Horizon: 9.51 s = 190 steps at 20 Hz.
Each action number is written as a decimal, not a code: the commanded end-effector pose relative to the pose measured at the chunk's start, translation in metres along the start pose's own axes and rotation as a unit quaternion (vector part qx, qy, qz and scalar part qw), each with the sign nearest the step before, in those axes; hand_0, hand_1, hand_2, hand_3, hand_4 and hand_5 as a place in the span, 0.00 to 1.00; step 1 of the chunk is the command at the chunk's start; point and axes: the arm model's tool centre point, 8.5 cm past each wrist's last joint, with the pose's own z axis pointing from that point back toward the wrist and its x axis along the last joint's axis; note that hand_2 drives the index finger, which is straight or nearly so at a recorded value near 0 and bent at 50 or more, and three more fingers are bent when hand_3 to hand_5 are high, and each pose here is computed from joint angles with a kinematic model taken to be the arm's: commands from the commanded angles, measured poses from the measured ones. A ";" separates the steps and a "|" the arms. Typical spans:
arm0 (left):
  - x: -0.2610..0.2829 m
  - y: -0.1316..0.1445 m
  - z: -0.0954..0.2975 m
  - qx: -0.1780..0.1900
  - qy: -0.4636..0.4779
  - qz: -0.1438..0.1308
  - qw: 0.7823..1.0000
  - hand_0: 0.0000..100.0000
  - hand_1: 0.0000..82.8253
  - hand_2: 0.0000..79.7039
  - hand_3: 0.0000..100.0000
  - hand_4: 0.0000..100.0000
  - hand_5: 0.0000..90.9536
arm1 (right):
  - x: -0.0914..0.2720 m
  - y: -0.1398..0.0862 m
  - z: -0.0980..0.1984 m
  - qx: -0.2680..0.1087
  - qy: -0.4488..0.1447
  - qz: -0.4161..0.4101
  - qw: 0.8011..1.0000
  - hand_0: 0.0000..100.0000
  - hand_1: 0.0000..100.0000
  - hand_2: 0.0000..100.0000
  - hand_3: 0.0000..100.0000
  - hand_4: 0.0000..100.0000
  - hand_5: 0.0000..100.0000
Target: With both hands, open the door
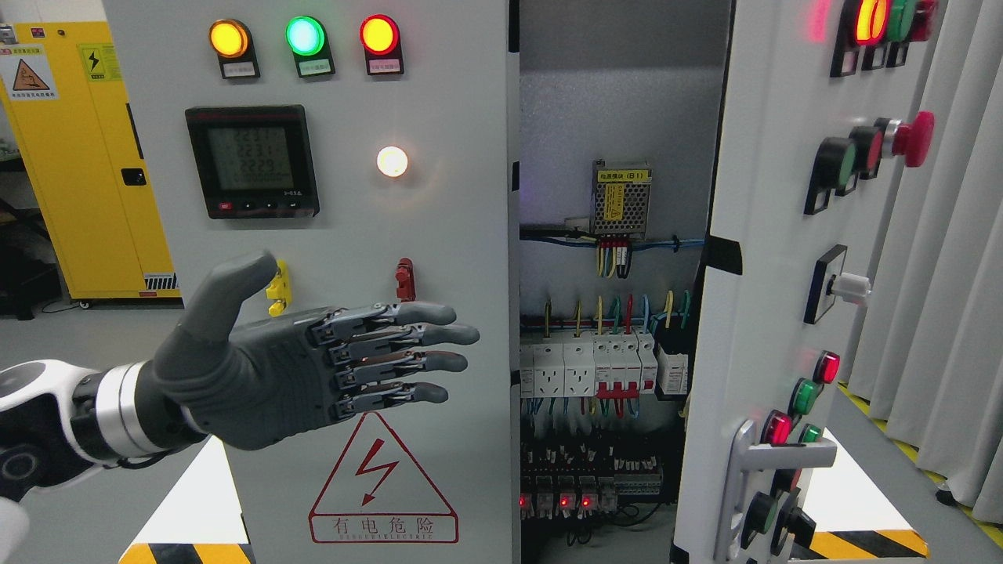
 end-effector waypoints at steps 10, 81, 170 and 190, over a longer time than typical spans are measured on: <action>-0.016 0.011 -0.132 -0.096 -0.006 0.049 0.994 0.00 0.00 0.00 0.00 0.00 0.00 | -0.012 -0.012 0.001 -0.009 0.009 -0.002 1.000 0.22 0.00 0.00 0.00 0.00 0.00; -0.029 -0.114 -0.341 -0.143 -0.008 0.055 0.988 0.00 0.00 0.00 0.00 0.00 0.00 | -0.015 -0.005 0.000 -0.004 0.012 -0.001 1.000 0.22 0.00 0.00 0.00 0.00 0.00; -0.649 -0.479 0.240 0.503 0.552 0.501 0.437 0.00 0.00 0.00 0.00 0.00 0.00 | 0.183 0.045 0.179 0.037 -0.493 0.062 0.867 0.22 0.01 0.00 0.00 0.00 0.00; -0.654 -0.460 0.233 0.521 0.529 0.479 0.469 0.00 0.00 0.00 0.00 0.00 0.00 | 0.290 0.112 0.498 0.115 -0.888 0.090 0.436 0.22 0.01 0.00 0.00 0.00 0.00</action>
